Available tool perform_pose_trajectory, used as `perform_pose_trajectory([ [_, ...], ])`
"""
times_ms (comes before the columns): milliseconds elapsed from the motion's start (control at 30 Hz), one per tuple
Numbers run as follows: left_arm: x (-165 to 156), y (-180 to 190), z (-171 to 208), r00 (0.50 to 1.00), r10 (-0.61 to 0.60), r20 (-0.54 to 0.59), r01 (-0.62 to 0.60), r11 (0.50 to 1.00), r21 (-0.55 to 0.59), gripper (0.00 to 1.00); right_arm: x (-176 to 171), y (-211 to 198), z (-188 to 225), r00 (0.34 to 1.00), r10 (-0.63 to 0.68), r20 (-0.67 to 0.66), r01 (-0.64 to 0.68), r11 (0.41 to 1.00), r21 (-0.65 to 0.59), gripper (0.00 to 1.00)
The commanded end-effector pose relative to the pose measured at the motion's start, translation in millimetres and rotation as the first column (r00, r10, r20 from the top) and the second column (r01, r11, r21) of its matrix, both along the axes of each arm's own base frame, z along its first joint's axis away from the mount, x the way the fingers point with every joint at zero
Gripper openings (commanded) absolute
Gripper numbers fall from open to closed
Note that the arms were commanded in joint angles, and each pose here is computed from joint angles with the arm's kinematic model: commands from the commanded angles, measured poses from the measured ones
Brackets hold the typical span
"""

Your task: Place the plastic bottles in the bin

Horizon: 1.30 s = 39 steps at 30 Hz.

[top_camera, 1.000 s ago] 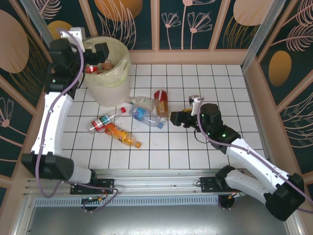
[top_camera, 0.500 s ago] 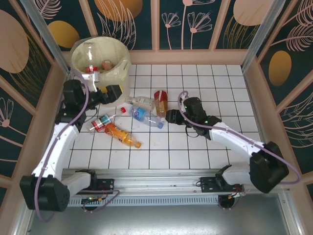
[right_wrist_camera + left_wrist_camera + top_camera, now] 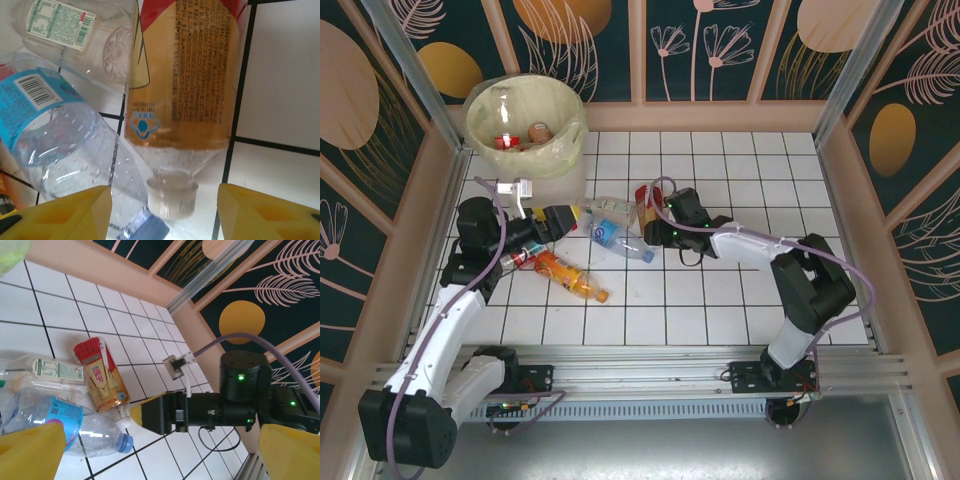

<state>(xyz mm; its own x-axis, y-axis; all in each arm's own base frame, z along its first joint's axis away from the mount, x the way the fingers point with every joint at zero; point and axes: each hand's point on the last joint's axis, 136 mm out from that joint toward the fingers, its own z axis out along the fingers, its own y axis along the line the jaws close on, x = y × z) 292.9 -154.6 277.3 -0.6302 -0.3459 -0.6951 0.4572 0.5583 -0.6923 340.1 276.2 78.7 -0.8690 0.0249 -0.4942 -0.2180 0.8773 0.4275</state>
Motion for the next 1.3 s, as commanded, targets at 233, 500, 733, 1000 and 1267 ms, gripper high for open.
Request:
perform_pose_trajectory([
  [233, 7, -1, 3, 0.999, 0.019, 0.037, -0.019, 1.000, -0.012, 0.99, 7, 9, -28, 1.000, -0.005, -0.022, 0.004, 0.999, -0.041, 0.56],
  [500, 5, -7, -3, 1.000, 0.011, 0.025, -0.010, 1.000, -0.029, 0.99, 13, 9, -43, 1.000, -0.017, -0.021, 0.015, 0.998, -0.063, 0.53],
  [733, 6, -17, -13, 1.000, -0.006, 0.002, 0.006, 0.999, -0.044, 0.99, 12, 5, -37, 1.000, -0.007, 0.009, 0.008, 0.997, -0.082, 0.42],
  [1000, 8, -38, -38, 0.997, -0.052, -0.056, 0.048, 0.996, -0.073, 0.99, 5, -6, 6, 0.994, 0.011, 0.109, -0.004, 0.998, -0.064, 0.32],
  [1267, 8, -66, -41, 0.990, -0.110, -0.084, 0.095, 0.981, -0.170, 0.99, -22, 5, 68, 0.965, 0.134, 0.226, -0.154, 0.985, 0.073, 0.32],
])
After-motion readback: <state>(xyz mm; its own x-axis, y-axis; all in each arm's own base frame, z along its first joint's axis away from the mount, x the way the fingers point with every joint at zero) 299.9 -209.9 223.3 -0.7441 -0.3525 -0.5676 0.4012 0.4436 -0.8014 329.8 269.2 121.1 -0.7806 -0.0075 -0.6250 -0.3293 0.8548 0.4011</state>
